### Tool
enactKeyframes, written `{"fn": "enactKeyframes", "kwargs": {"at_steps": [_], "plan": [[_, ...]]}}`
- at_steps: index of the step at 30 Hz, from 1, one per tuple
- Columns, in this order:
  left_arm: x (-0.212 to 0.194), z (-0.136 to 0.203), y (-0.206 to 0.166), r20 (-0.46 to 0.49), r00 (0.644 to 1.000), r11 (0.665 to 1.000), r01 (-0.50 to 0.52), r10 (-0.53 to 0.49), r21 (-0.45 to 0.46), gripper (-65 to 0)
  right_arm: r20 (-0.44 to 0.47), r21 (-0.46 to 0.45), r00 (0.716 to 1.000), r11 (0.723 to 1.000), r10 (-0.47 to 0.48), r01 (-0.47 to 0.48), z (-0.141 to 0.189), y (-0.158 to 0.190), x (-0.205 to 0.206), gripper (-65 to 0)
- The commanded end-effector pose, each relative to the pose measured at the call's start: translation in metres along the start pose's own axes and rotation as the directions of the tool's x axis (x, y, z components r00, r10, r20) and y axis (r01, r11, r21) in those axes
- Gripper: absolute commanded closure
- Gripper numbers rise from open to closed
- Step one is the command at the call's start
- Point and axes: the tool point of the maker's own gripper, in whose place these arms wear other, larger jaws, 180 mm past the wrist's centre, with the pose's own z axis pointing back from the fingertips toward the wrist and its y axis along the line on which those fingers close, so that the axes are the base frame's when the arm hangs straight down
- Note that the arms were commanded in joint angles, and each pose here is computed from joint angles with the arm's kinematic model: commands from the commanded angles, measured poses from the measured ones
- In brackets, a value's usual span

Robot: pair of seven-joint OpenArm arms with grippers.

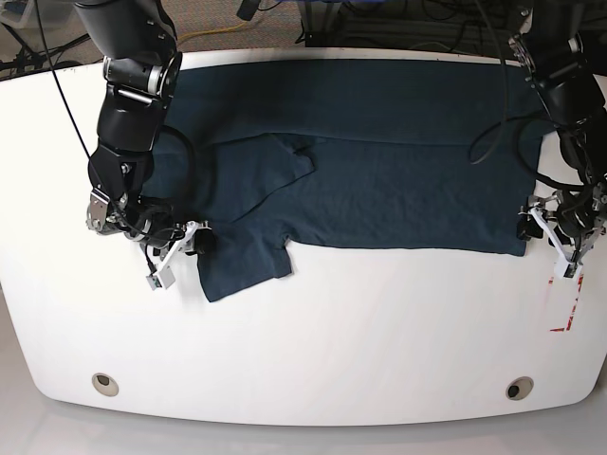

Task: Fold the T-shirt properly
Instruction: 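Move both grippers along the shirt sides and grasp the hem corners, then lift the hem with both grippers and fold it over toward the collar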

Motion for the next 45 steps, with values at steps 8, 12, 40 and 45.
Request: {"fn": "enactKeyframes", "kwargs": {"at_steps": [8,12,40,45], "plan": [[0.024,-0.01,0.027,0.128,0.967,0.969,-0.232,0.22,0.088,-56.7,0.007,-0.027,1.0,0.999,0.026,-0.026,0.005,-0.007,0.01,0.0],[0.021,-0.025,0.012,0.115,0.97,0.973,-0.221,0.213,0.063,-58.2,0.008,-0.029,1.0,0.999,0.027,-0.026,0.006,-0.008,0.011,0.0],[0.009,-0.059,0.001,0.059,0.955,0.957,-0.291,0.29,0.006,0.0,0.039,-0.031,0.998,0.999,0.043,-0.042,0.009,-0.007,0.031,0.0],[0.028,-0.05,0.003,0.109,0.961,0.967,-0.256,0.253,0.011,0.0,0.063,-0.036,0.996,0.998,0.057,-0.055,0.012,-0.007,0.047,0.0]]}}
